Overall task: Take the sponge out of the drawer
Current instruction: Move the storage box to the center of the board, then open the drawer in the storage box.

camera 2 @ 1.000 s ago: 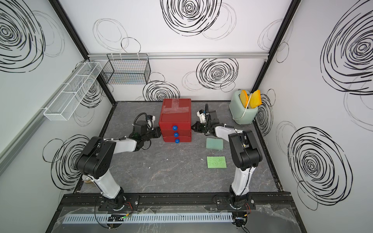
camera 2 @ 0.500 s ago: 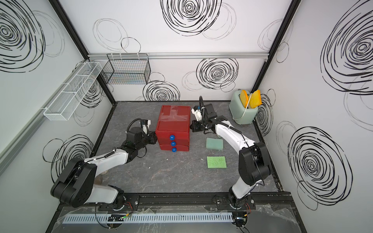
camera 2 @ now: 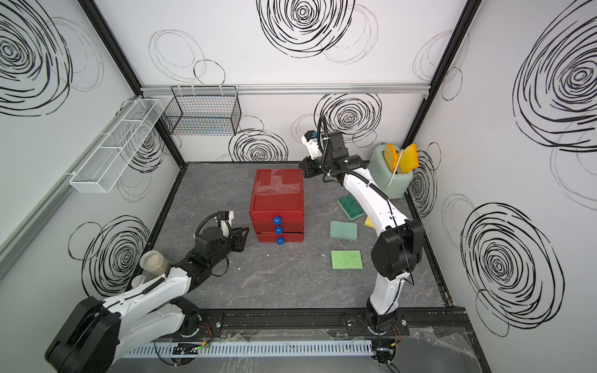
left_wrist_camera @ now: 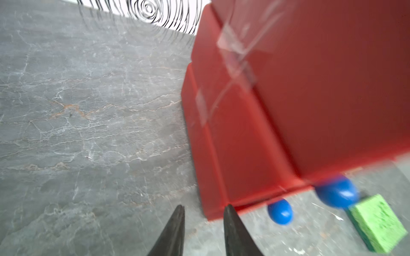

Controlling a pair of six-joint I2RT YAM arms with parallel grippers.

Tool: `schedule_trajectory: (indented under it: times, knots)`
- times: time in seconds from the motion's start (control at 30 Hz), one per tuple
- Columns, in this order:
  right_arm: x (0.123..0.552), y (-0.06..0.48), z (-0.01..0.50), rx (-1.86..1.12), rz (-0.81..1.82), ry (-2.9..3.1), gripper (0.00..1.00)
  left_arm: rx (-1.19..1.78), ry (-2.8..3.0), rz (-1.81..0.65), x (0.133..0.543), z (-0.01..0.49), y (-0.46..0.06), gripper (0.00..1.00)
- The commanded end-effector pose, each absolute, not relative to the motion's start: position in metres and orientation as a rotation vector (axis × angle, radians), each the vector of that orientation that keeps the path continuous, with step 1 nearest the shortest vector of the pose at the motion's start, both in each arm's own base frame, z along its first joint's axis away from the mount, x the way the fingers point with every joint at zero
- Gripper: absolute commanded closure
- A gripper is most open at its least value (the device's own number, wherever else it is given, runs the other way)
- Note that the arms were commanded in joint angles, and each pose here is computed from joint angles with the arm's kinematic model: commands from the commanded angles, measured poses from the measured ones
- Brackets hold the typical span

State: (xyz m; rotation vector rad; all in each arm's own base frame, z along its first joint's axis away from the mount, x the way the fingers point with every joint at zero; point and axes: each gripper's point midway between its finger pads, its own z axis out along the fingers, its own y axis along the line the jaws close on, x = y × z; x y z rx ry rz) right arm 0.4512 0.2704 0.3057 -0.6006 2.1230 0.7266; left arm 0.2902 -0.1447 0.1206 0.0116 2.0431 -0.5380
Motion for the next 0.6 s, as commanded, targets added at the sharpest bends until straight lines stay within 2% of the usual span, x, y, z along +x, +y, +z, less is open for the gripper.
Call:
schedule_trajectory:
  times: [0.0, 0.13, 0.23, 0.4, 0.57]
  knots:
    - [0.439, 0.294, 0.281, -0.764, 0.774, 2.176, 0.99, 0.004, 1.993, -0.562, 0.271, 0.129, -0.154, 0.65]
    - [0.436, 0.31, 0.252, -0.843, 0.817, 2.209, 0.99, 0.089, 1.943, -0.681, 0.241, 0.129, -0.186, 0.62]
    - [0.435, 0.315, 0.233, -0.867, 0.841, 2.237, 0.99, 0.125, 1.948, -0.737, 0.233, 0.121, -0.205, 0.6]
    - [0.436, 0.316, 0.217, -0.873, 0.854, 2.264, 0.99, 0.19, 1.946, -0.742, 0.239, 0.113, -0.24, 0.57]
    - [0.432, 0.317, 0.215, -0.876, 0.872, 2.26, 0.99, 0.223, 1.915, -0.755, 0.257, 0.113, -0.274, 0.51]
